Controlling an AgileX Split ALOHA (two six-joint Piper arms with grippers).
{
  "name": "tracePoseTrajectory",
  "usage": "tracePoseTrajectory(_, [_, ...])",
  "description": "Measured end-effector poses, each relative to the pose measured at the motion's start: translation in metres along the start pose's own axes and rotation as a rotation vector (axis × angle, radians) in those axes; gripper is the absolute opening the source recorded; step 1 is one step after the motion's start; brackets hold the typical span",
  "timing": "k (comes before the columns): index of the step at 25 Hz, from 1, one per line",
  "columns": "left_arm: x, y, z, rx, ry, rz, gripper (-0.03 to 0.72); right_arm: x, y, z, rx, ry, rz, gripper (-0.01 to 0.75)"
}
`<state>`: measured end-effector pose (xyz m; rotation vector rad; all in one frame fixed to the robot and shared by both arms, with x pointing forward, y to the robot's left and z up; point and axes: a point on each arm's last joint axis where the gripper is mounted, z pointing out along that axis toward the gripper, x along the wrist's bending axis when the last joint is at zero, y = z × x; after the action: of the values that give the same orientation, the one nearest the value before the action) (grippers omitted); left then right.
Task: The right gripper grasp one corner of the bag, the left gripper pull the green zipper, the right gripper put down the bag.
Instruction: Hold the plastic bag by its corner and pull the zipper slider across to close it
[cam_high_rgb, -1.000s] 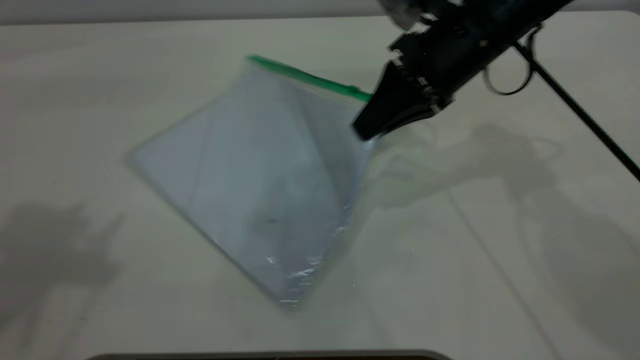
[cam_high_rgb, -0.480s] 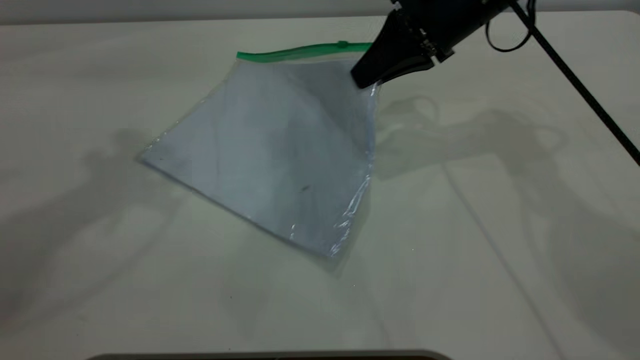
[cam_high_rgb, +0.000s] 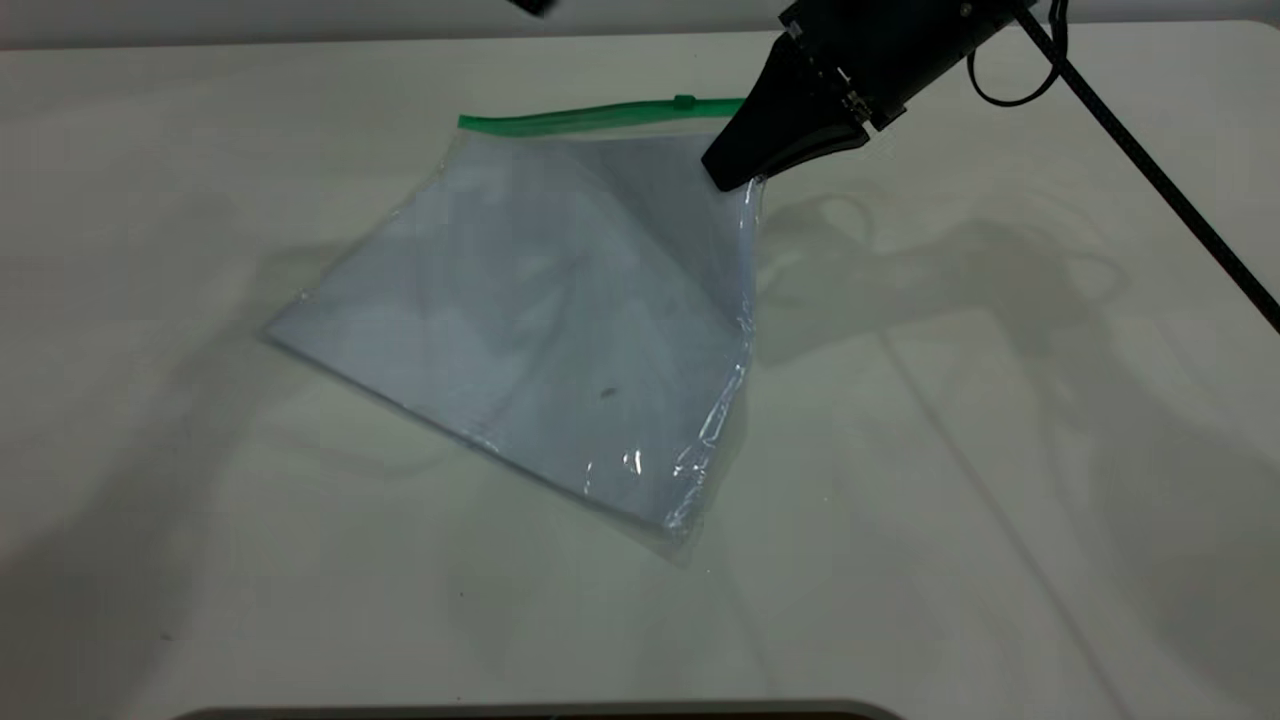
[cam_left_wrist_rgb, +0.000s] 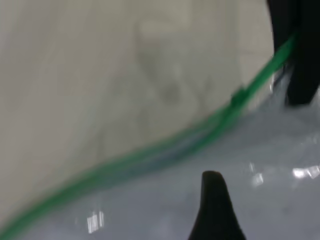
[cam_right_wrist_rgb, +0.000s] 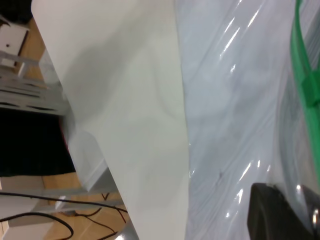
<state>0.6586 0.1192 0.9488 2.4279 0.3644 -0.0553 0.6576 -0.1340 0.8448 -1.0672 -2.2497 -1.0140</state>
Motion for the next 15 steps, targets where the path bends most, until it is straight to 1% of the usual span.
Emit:
tracePoseTrajectory(4, [0.009,0.010,0.030,-0.029,-0.068,0.078,0.584,0.000,0.000,0.000,0.004,-0.001,-0.002,0.033])
tracePoseTrajectory(9, [0.010,0.010,0.061,-0.021,-0.154,0.094,0.584,0.002,-0.001,0.000,0.016,0.027,-0.009,0.033])
tracePoseTrajectory(13, [0.009,0.006,0.075,-0.010,-0.187,0.112,0.584,0.004,-0.002,0.000,0.022,0.041,-0.022,0.033])
tracePoseTrajectory(15, [0.008,0.005,0.079,-0.022,-0.197,0.120,0.584,0.004,-0.002,0.000,0.022,0.044,-0.024,0.033])
